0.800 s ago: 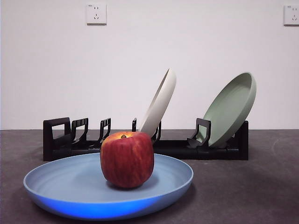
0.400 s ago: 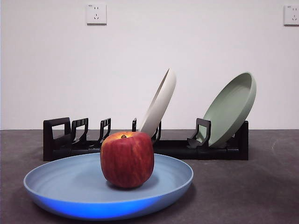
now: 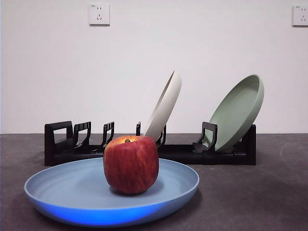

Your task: Take the blue plate from the plate rack,put the plate on the table,take the apple from the table,put the apple in the plate

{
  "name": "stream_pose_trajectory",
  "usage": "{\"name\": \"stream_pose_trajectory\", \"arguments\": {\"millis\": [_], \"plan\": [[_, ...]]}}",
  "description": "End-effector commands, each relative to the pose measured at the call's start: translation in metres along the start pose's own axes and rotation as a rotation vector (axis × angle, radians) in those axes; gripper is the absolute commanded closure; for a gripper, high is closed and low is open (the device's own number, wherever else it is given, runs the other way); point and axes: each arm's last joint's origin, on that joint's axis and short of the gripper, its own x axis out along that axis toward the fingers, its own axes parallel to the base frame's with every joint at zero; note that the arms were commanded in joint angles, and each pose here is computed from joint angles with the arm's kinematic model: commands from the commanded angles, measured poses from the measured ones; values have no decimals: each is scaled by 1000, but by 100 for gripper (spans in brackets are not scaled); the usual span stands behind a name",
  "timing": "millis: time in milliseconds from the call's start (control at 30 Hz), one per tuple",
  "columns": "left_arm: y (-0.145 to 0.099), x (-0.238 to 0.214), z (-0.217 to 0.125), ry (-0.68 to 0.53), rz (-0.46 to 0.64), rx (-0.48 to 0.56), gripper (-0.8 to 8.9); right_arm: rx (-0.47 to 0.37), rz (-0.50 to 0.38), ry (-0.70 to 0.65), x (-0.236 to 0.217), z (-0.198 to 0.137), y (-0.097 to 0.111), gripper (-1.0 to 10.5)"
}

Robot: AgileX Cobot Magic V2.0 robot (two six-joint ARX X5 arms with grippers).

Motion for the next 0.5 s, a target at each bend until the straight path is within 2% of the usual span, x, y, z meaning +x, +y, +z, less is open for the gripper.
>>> {"name": "stream_pose_trajectory", "arguments": {"millis": [33, 500], "plan": [[0, 1, -4, 9, 3, 5, 817, 15, -2, 15, 1, -4, 0, 946], [0, 1, -4, 9, 3, 5, 817, 15, -4, 14, 1, -4, 0, 946]]}}
